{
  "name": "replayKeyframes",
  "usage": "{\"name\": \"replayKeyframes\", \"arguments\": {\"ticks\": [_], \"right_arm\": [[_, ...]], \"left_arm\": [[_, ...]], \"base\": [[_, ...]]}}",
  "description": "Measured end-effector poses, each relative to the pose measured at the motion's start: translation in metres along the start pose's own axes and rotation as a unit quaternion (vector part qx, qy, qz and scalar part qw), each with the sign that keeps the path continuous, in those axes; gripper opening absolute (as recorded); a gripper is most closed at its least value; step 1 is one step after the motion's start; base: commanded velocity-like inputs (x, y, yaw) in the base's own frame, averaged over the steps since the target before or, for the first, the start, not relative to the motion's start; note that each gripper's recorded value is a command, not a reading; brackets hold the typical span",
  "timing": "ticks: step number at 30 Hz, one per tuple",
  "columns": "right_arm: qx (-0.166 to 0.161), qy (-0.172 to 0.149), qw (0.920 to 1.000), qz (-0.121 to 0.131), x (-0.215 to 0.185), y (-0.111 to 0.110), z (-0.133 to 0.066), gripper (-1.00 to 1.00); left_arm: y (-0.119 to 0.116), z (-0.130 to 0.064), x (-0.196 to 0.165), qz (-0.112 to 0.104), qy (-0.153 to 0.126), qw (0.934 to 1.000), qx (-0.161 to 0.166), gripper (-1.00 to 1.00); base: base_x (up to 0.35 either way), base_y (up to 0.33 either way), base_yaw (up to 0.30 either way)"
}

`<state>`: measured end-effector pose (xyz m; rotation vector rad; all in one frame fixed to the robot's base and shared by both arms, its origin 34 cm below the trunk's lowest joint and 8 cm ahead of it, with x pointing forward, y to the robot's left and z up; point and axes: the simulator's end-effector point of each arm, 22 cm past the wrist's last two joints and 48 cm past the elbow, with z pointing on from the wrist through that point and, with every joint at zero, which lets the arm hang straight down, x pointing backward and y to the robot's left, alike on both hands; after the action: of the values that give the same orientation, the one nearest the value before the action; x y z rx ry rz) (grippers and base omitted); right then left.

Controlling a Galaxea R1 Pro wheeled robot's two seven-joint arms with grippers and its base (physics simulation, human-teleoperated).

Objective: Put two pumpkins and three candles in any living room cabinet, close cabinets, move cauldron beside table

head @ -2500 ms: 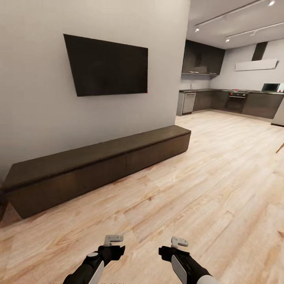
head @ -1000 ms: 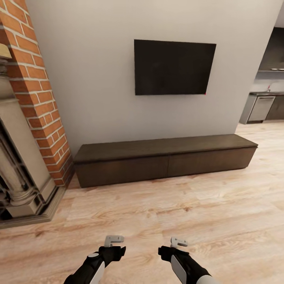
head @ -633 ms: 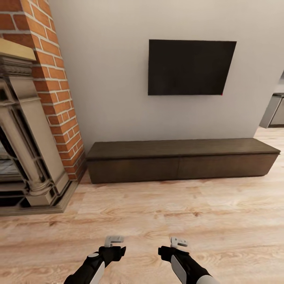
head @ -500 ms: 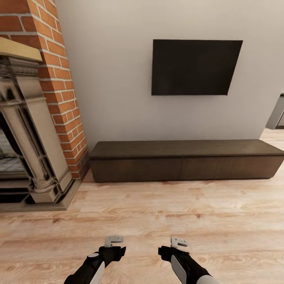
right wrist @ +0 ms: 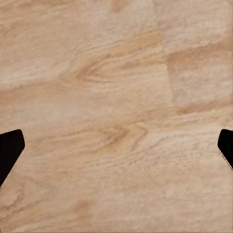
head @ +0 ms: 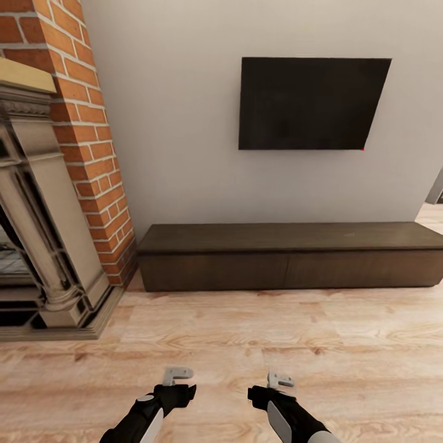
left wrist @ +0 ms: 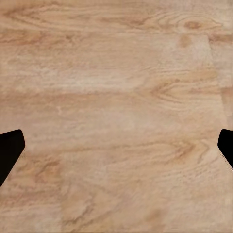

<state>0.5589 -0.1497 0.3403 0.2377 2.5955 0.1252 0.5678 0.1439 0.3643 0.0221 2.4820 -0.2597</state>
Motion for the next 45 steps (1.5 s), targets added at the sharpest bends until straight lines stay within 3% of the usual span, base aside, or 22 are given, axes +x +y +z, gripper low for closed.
{"name": "replayKeyframes", "arguments": {"ticks": [11,14,17,23,33,36,38,40,44,45], "right_arm": [[0.005,-0.074,0.9971,0.017,-0.031,-0.003,-0.002,1.0],[0.007,-0.112,0.9927,0.044,-0.046,-0.007,-0.005,1.0],[0.008,-0.126,0.9894,0.072,-0.052,-0.01,-0.006,1.0],[0.01,-0.129,0.9865,0.1,-0.053,-0.015,-0.006,1.0],[0.012,-0.112,0.9885,0.1,-0.035,-0.016,-0.003,1.0],[0.014,-0.105,0.9894,0.099,-0.028,-0.018,-0.002,1.0],[0.014,-0.108,0.989,0.1,-0.029,-0.019,-0.002,1.0],[0.014,-0.109,0.9888,0.1,-0.03,-0.019,-0.002,1.0],[-0.009,-0.089,0.9913,0.097,-0.023,-0.008,0.0,1.0],[-0.032,-0.081,0.9915,0.096,-0.021,0.002,0.0,1.0]], "left_arm": [[0.001,0.0,0.0,0.001,0.0,1.0,0.0,1.0],[0.002,0.0,-0.003,0.001,-0.003,1.0,-0.001,1.0],[0.003,0.0,-0.004,0.001,-0.004,1.0,-0.002,1.0],[0.004,0.0,-0.005,0.001,-0.005,1.0,-0.002,1.0],[0.006,-0.001,-0.008,0.001,-0.009,1.0,-0.002,1.0],[0.018,-0.006,-0.028,-0.005,-0.029,0.9996,-0.004,1.0],[0.024,-0.013,-0.056,-0.012,-0.054,0.9984,0.005,1.0],[0.024,-0.021,-0.076,-0.018,-0.06,0.9979,0.017,1.0],[0.015,-0.055,-0.119,-0.024,-0.03,0.9979,0.053,1.0],[0.013,-0.069,-0.131,-0.021,-0.023,0.9976,0.062,1.0]], "base": [[0.109,0.0,0.0],[0.005,0.0,0.0],[0.002,0.0,0.0],[0.0,0.0,0.0],[0.0,0.0,0.0],[0.0,0.0,0.0],[0.0,0.0,0.0],[0.0,0.0,0.0],[0.0,0.0,0.0],[0.0,0.0,0.0]]}}
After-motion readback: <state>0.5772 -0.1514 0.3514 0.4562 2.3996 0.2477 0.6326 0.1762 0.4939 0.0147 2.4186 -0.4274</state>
